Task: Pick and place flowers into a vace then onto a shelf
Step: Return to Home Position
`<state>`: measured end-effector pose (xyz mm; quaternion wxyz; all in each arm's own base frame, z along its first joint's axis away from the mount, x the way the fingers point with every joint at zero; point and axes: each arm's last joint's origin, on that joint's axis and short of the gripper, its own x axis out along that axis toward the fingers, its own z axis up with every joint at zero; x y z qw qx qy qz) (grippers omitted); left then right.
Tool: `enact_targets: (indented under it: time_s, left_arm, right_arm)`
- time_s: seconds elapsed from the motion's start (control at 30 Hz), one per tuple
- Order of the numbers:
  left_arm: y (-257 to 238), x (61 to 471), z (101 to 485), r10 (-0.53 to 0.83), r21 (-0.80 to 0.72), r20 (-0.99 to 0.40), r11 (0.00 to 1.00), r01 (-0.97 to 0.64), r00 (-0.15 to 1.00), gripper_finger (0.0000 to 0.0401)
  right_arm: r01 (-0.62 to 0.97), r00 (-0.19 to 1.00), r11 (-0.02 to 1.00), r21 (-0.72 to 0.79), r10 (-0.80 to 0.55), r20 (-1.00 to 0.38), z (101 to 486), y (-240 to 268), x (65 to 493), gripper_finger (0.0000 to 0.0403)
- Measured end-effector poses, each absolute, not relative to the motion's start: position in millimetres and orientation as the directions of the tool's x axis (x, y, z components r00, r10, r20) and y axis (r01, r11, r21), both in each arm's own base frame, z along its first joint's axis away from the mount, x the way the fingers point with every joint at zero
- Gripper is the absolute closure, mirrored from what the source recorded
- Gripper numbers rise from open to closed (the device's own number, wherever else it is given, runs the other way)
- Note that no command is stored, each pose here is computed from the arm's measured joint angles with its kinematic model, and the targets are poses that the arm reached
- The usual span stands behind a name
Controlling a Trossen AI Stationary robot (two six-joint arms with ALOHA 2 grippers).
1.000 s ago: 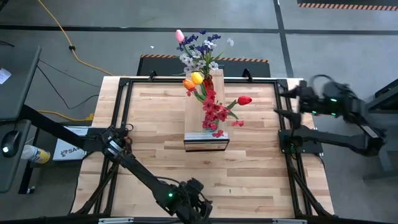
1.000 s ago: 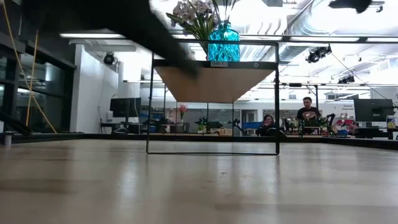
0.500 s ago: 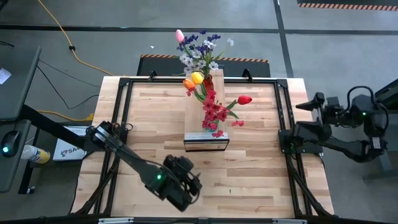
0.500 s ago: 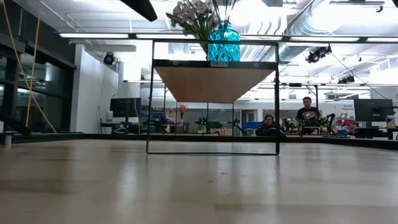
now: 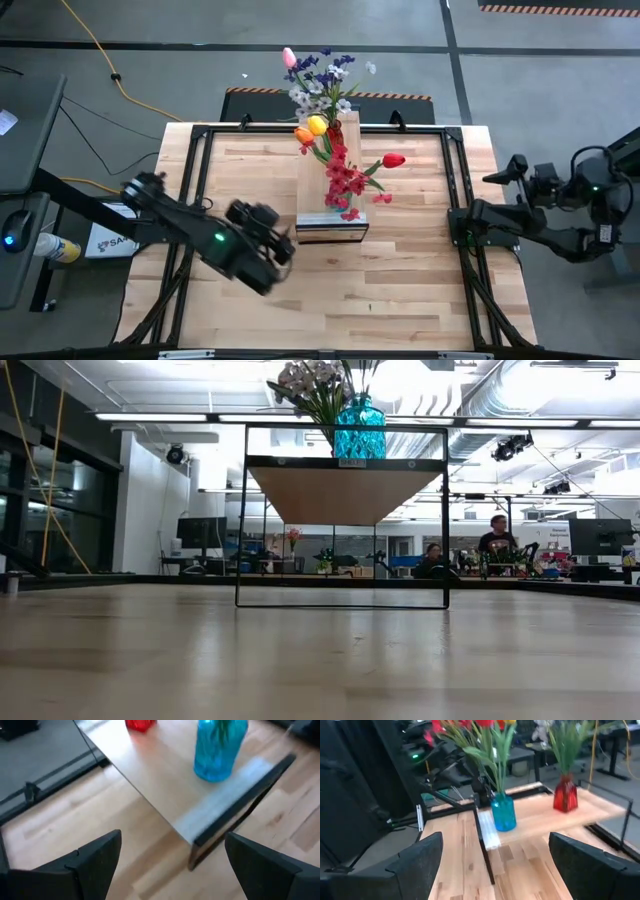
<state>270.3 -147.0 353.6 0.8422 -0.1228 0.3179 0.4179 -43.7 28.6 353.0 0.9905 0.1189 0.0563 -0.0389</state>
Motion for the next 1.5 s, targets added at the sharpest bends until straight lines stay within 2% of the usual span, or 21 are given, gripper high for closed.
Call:
enact_targets:
  time_s: [0.1, 0.23, 0.53, 0.67, 0.83, 0.97, 1.1, 1.37, 1.5]
  left_arm:
    - [-131, 246, 369, 0.628, 0.038, -0.609, 0.635, -0.772, 0.486, 0.0016]
    - [-107, 219, 369, 0.651, 0.02, -0.577, 0.615, -0.788, 0.493, 0.0016]
    - [-81, 182, 316, 0.583, -0.167, -0.546, 0.628, -0.76, 0.602, 0.0016]
    - [-73, 168, 291, 0.532, -0.26, -0.514, 0.65, -0.714, 0.673, 0.0016]
    - [-63, 151, 268, 0.488, -0.316, -0.47, 0.686, -0.656, 0.736, 0.0016]
    - [-53, 133, 254, 0.44, -0.368, -0.455, 0.699, -0.613, 0.774, 0.0016]
    - [-47, 121, 248, 0.383, -0.384, -0.422, 0.745, -0.545, 0.821, 0.0016]
    - [-36, 103, 219, 0.347, -0.434, -0.369, 0.756, -0.491, 0.862, 0.0016]
    - [-37, 103, 206, 0.31, -0.452, -0.31, 0.783, -0.426, 0.899, 0.0016]
  right_arm:
    - [0.051, 0.996, 0.978, 0.201, -0.035, -0.081, 357, 29, -43, 0.0049]
    - [0.017, 0.999, 0.99, 0.142, -0.012, -0.032, 362, 30, -43, 0.0049]
    - [0.062, 0.998, 0.991, 0.117, -0.058, -0.036, 360, 27, -40, 0.0049]
    - [0.059, 0.997, 0.984, 0.169, -0.049, -0.063, 348, 22, -27, 0.0049]
    - [-0.028, 1.0, 0.975, 0.218, 0.03, -0.003, 325, 12, 2, 0.0049]
    - [-0.054, 0.998, 0.97, 0.238, 0.044, 0.047, 305, 7, 15, 0.0049]
    - [-0.074, 0.997, 0.963, 0.257, 0.069, 0.026, 300, 6, 19, 0.0049]
    - [-0.248, 0.968, 0.944, 0.216, 0.231, 0.103, 307, 11, 18, 0.0049]
    - [-0.269, 0.962, 0.94, 0.209, 0.251, 0.106, 307, 11, 18, 0.0049]
